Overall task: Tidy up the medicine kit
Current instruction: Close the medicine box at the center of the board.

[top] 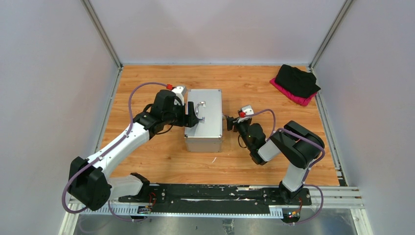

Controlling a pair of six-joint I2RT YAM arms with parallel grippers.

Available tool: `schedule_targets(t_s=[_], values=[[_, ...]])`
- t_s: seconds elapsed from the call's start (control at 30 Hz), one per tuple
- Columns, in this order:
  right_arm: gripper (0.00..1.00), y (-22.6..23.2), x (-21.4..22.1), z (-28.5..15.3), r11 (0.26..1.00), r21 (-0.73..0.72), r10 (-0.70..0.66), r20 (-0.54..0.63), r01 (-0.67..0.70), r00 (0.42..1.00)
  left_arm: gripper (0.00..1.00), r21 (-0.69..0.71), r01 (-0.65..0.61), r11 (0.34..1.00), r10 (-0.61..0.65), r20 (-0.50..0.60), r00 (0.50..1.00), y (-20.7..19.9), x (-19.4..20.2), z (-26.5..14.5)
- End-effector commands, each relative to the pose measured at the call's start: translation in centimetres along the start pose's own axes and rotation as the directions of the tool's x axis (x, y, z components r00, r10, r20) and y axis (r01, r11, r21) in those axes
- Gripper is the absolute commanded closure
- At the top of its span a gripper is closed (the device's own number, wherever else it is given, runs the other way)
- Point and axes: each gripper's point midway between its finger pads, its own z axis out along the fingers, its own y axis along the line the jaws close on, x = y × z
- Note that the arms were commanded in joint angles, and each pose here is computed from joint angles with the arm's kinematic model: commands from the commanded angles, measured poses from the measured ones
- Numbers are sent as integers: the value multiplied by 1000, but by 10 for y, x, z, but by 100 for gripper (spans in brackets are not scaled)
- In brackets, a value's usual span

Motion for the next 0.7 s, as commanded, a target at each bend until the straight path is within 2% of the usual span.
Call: schedule_targets(t_s=[0.0, 0.43, 0.67], values=[[33, -9, -12, 2, 999, 37, 34, 48, -36, 998, 26, -38, -25, 999, 23, -66, 998, 10, 19, -2], [35, 0, -16, 4, 998, -12, 70, 57, -69, 996, 26, -34, -26, 999, 24, -70, 997, 10, 19, -1], [37, 14, -25, 4, 992, -85, 97, 73, -90, 993, 26, -36, -26, 999, 23, -72, 997, 10, 20, 0]])
